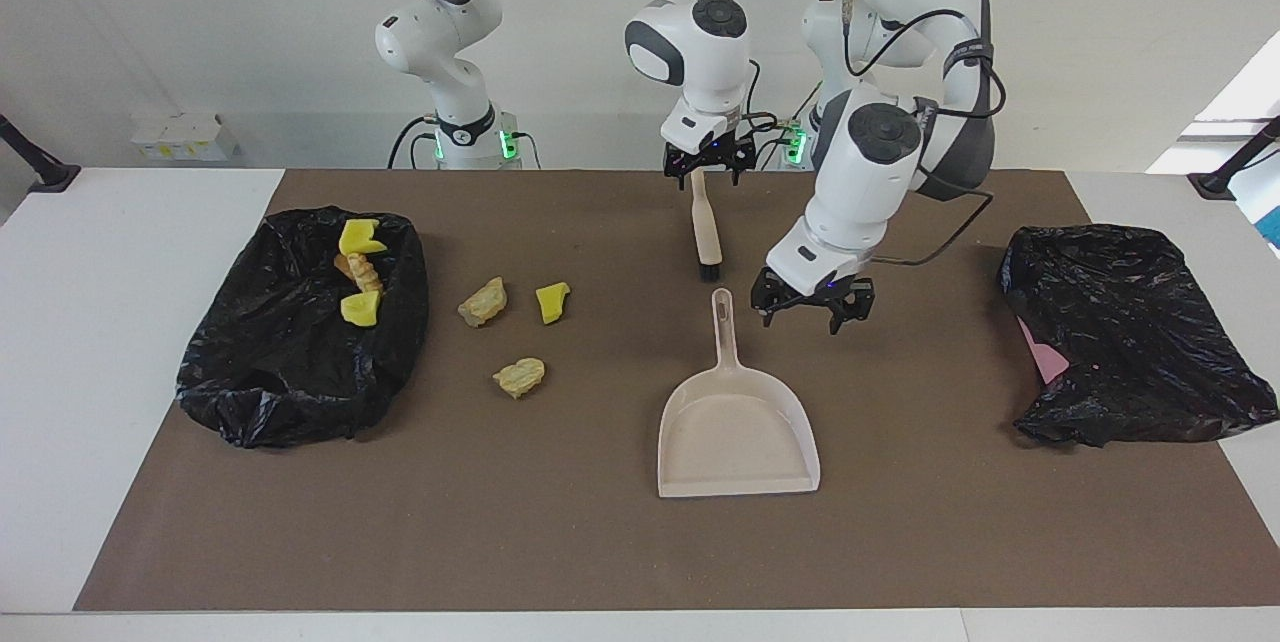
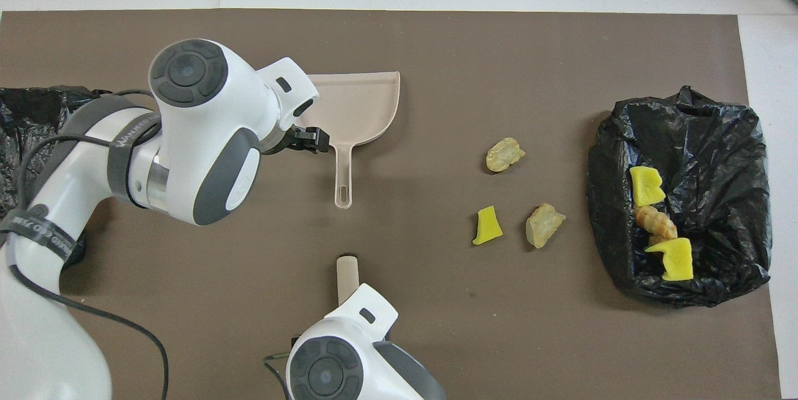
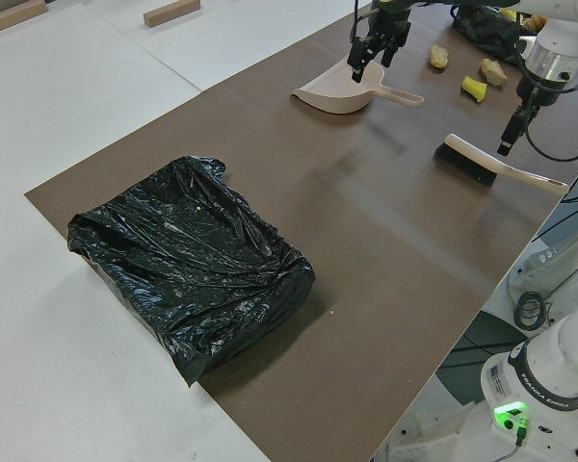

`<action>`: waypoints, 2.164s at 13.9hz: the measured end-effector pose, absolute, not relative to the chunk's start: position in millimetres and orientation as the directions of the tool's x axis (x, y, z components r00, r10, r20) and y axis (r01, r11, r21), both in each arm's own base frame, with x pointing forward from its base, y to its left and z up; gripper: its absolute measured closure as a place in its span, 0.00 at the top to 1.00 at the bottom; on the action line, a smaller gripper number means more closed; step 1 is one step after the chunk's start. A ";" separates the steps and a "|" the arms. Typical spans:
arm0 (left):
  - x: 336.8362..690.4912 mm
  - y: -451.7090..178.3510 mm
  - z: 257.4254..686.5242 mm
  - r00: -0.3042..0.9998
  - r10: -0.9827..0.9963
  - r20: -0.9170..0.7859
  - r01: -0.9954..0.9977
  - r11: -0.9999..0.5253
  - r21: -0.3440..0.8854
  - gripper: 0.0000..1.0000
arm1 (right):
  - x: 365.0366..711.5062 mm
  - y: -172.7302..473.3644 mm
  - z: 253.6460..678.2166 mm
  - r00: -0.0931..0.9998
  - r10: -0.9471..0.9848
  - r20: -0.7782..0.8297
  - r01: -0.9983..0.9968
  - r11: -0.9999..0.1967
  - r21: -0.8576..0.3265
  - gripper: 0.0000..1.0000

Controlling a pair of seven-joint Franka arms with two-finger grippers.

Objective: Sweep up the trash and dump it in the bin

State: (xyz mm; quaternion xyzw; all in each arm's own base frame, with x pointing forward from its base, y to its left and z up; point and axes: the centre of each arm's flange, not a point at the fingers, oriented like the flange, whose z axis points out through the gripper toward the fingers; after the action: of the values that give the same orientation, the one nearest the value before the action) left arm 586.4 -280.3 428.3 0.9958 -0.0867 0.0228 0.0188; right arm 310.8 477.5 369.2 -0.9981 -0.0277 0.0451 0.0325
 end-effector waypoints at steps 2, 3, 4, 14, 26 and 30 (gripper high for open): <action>579.5 -300.3 413.2 0.985 -0.163 0.049 -0.165 -0.986 0.037 1.00 | 289.6 477.1 345.9 0.993 0.076 -0.092 0.071 -0.996 -0.057 1.00; 575.8 -307.6 407.7 0.986 -0.158 0.050 -0.160 -0.986 0.038 1.00 | 284.4 474.8 338.4 0.992 0.080 -0.096 0.075 -0.996 -0.050 1.00; 572.1 -313.9 402.6 0.987 -0.153 0.054 -0.155 -0.987 0.040 1.00 | 281.1 472.2 333.4 0.991 0.081 -0.102 0.077 -0.996 -0.042 1.00; 555.6 -345.0 352.7 0.992 -0.118 0.041 -0.119 -0.992 0.038 0.52 | 260.9 466.8 331.2 0.984 0.052 -0.170 0.045 -0.998 -0.047 0.74; 580.0 -284.8 435.4 0.981 -0.183 0.064 -0.185 -0.982 0.024 0.31 | 279.4 431.9 374.4 0.978 -0.003 -0.210 -0.003 -1.000 0.002 0.26; 572.8 -246.9 460.3 0.915 -0.403 -0.015 -0.403 -0.915 0.005 0.31 | 315.6 363.9 420.9 0.963 -0.120 -0.240 -0.105 -0.992 0.074 0.26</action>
State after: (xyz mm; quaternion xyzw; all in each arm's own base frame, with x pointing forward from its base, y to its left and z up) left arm 572.8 -246.9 460.3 0.9785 -0.2060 -0.0081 0.0011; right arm 315.6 363.9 420.9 -0.9903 0.0566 0.1231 -0.0303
